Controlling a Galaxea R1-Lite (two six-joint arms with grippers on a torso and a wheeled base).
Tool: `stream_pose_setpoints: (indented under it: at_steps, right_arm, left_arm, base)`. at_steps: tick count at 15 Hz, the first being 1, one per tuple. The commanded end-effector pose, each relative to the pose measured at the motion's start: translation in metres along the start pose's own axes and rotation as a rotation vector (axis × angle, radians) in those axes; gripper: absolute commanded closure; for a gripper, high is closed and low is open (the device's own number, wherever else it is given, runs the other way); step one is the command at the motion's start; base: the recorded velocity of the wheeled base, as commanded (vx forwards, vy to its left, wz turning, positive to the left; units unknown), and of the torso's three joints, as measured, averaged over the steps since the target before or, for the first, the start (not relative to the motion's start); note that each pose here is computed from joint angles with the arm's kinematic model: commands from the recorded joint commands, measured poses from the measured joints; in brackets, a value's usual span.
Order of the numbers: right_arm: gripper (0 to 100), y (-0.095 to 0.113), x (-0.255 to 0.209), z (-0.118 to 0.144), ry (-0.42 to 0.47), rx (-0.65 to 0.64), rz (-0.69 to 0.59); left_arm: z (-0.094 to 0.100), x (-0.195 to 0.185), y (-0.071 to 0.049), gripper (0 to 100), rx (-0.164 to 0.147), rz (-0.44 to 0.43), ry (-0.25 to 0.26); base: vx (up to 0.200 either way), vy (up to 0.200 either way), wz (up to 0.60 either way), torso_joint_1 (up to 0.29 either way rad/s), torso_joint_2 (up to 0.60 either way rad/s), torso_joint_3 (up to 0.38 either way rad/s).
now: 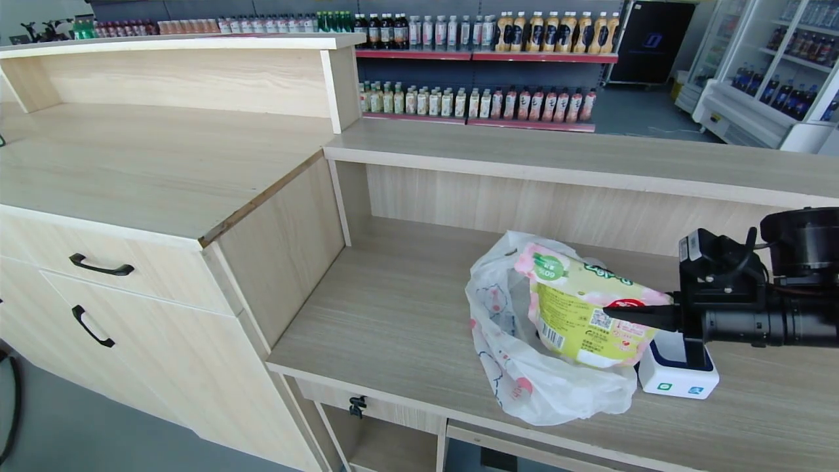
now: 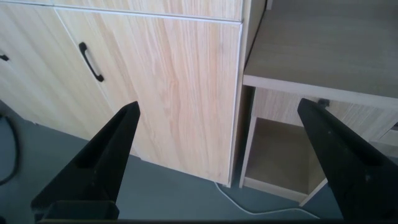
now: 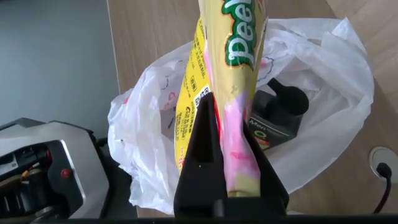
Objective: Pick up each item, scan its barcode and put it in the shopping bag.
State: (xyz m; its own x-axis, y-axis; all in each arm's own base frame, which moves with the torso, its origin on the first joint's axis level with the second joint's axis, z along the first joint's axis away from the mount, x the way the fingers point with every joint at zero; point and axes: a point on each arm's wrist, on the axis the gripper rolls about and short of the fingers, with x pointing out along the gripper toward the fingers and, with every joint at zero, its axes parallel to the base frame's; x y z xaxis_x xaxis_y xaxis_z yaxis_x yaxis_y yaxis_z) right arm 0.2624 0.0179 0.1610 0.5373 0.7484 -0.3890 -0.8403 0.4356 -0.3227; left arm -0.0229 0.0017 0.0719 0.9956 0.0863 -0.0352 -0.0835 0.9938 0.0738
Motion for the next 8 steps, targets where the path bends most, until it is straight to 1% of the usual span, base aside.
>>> stream_pose_setpoints:
  at_steps: [1, 8]
  right_arm:
    - [100, -0.002, 0.000, -0.011, 0.015, 0.006, 0.016]
    - [100, -0.008, 0.012, -0.029, 0.019, 0.041, 0.060]
  left_arm:
    - [0.000, 0.000, 0.000, 0, 0.001, 0.001, 0.000]
    - [0.000, 0.000, 0.000, 0, 0.001, 0.001, 0.000]
  base:
    - [0.000, 0.000, 0.00, 0.000, 0.00, 0.000]
    - [0.000, 0.000, 0.00, 0.000, 0.00, 0.000]
